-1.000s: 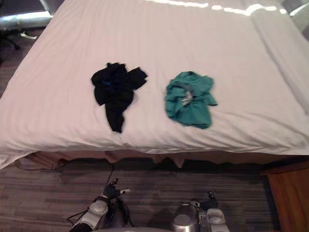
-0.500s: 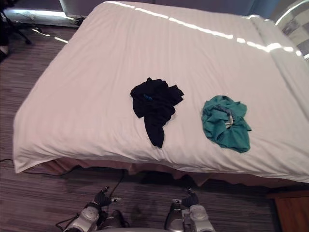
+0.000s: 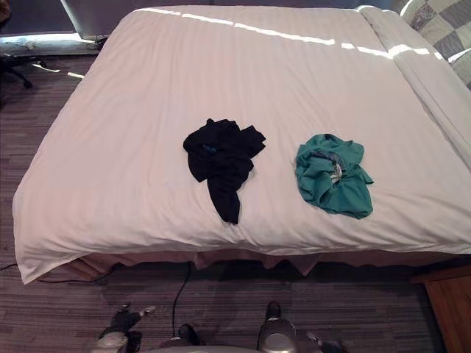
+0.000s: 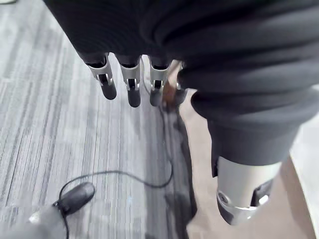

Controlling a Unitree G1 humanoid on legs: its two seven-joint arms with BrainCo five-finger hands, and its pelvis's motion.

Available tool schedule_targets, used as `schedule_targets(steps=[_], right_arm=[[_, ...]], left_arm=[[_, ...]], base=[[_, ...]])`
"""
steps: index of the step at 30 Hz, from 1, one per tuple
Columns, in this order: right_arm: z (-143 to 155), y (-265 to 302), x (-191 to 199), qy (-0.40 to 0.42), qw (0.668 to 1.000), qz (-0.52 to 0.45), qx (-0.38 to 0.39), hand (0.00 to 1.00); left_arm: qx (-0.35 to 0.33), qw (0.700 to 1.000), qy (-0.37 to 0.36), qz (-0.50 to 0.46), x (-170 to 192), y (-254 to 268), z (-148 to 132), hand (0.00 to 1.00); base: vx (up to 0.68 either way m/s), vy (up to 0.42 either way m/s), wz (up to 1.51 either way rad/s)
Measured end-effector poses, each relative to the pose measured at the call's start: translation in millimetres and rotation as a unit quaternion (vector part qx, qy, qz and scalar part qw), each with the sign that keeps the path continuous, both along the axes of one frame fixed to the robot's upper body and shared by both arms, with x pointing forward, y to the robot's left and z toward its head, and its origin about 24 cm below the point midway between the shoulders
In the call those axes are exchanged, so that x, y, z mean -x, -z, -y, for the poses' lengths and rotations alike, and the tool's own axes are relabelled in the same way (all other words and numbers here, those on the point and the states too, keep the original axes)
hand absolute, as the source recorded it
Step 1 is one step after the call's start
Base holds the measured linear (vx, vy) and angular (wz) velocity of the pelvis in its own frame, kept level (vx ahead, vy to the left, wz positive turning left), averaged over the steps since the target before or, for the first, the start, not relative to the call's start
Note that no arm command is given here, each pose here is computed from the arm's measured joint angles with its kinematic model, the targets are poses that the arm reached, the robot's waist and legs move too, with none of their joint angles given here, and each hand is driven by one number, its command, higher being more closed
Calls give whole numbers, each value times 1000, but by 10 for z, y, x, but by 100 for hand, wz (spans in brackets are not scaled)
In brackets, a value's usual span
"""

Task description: Tidy the bed and pick cloth on bed and put in laundry

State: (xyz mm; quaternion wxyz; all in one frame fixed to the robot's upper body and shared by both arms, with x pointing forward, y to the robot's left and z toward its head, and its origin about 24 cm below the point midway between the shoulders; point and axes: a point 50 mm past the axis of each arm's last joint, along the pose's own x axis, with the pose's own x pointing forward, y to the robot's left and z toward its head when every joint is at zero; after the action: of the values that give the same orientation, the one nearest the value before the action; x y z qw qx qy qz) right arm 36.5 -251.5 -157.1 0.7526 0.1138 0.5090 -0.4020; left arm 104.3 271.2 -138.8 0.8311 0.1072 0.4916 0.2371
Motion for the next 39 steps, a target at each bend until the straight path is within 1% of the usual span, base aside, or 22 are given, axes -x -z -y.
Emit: schedule_targets(steps=[3,4,6,7,9,11,13,14,15,16,17,19,20,21,22,24,26,27,30,33,37,39], right_arm=[[213,-72,194,89,996,4,31,0],[336,-149,249,115,992,16,57,0],[506,-284,267,128,986,35,102,0],[642,-406,251,141,979,52,140,0],[797,-572,172,144,969,81,185,0],[989,-832,-127,121,953,131,245,0],[1116,-1064,-435,94,937,163,295,0],[1141,-1115,-503,86,933,169,305,0],[1201,-1237,-634,57,925,178,331,0],[1228,-1293,-684,46,921,183,341,0],[1317,-1592,-847,15,895,214,391,0],[1375,-1819,-950,-4,872,234,430,0],[1448,-2010,-1025,-16,853,246,461,0],[1479,-2103,-1077,-24,843,251,475,0],[1488,-2145,-1104,-27,839,255,481,0],[1470,-2371,-1349,-56,812,284,506,0],[1457,-2503,-1475,-76,796,299,522,0],[1473,-2582,-1509,-86,786,299,535,0],[1416,-2561,-1576,-98,786,302,530,0],[1305,-2694,-1797,-128,768,331,534,0],[1205,-2820,-1978,-165,750,351,536,0],[1101,-2943,-2137,-185,733,373,538,0]], left_arm=[[-46,995,-91,22,100,-166,-456,0],[-73,989,-123,36,124,-272,-654,0],[-109,982,-147,55,111,-418,-861,0],[-139,976,-147,75,39,-550,-985,0],[-174,968,-140,116,-140,-752,-1096,0],[-230,949,-110,187,-398,-1094,-1190,0],[-263,924,-102,258,-642,-1417,-1250,0],[-269,917,-102,276,-709,-1502,-1255,0],[-278,900,-103,319,-838,-1664,-1234,0],[-280,895,-103,333,-879,-1717,-1217,0],[-285,875,-87,382,-996,-1915,-1149,0],[-292,857,-78,417,-1055,-2068,-1113,0],[-292,840,-69,453,-1143,-2211,-1054,0],[-289,834,-64,465,-1186,-2251,-1021,0],[-288,832,-61,470,-1208,-2264,-1006,0],[-283,827,-38,484,-1301,-2318,-905,0],[-280,821,-18,497,-1364,-2375,-819,0],[-278,809,1,518,-1450,-2474,-724,0],[-271,795,22,543,-1597,-2600,-604,0],[-263,789,80,549,-1787,-2641,-346,0],[-253,780,121,560,-1972,-2743,-152,0],[-251,782,149,551,-2096,-2753,-44,0]], base=[[66,10,2],[49,7,9],[42,15,19],[38,14,18],[5,0,2],[-52,-13,-34],[-86,-25,-57],[-65,-51,-49],[-15,-68,-24],[30,-124,-36],[56,-107,-36],[62,-111,-44],[84,-200,-38],[70,-184,-27],[105,-92,-11],[107,32,-33],[83,86,-58],[84,103,-47],[93,67,-19],[73,89,-21],[33,26,-10],[0,0,0]])
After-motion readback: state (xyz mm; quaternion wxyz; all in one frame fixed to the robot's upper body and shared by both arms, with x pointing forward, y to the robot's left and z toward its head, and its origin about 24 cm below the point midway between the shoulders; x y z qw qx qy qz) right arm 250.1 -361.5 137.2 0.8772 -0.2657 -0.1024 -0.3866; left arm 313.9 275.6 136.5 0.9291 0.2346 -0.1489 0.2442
